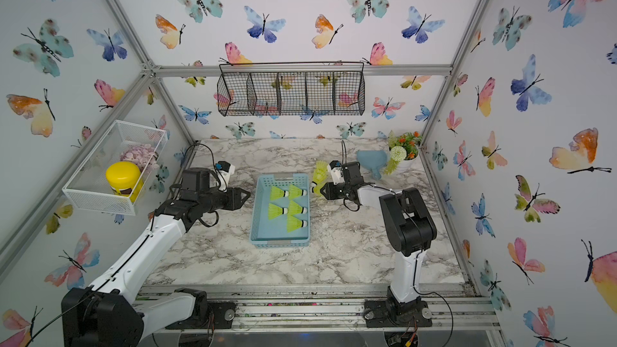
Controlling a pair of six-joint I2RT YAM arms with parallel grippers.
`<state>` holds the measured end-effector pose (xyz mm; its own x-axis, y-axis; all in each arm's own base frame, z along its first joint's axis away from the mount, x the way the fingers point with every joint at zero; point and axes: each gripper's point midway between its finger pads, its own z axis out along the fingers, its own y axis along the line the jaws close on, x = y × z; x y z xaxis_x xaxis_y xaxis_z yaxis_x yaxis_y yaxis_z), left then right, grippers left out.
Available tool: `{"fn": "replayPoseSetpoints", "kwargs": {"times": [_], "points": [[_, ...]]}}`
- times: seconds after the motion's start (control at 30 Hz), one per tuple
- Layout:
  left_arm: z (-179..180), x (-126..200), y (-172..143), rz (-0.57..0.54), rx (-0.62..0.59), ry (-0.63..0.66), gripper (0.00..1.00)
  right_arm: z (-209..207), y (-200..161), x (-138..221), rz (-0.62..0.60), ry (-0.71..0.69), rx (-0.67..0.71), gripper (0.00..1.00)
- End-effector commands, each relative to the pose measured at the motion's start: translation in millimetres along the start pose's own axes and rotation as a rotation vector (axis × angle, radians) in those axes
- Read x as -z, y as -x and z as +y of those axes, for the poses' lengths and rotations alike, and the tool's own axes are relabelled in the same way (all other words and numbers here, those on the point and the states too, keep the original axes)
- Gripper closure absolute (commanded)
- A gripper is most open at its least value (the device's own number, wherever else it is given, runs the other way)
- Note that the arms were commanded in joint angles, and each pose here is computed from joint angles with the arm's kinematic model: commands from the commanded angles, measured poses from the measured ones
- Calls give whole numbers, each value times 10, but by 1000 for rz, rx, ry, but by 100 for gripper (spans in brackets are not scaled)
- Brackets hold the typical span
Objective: Put the shuttlecocks into the storage box
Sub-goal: Pick up the shuttlecock at the center of the board, then place the shuttlecock at the center of the board.
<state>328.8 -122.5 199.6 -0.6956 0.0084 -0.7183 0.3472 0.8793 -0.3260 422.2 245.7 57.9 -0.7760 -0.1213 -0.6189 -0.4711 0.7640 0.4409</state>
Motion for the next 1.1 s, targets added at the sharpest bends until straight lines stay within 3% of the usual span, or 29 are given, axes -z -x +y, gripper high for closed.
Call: {"fn": "replayPoseSetpoints", "kwargs": {"times": [0.0,0.2,0.33,0.7,1.07], "points": [[-5,63,75,-38,-6,-8,49,64,102,-35,-16,47,3,72],[35,74,77,-39,0,2,50,72,69,0,-6,43,0,92],[49,68,95,-49,22,-9,49,-4,8,146,4,-40,4,96],[59,81,102,-51,29,-16,49,-170,-549,698,69,-238,-14,96],[85,82,98,-48,37,-13,50,-71,-1086,971,105,-212,-74,90]]}}
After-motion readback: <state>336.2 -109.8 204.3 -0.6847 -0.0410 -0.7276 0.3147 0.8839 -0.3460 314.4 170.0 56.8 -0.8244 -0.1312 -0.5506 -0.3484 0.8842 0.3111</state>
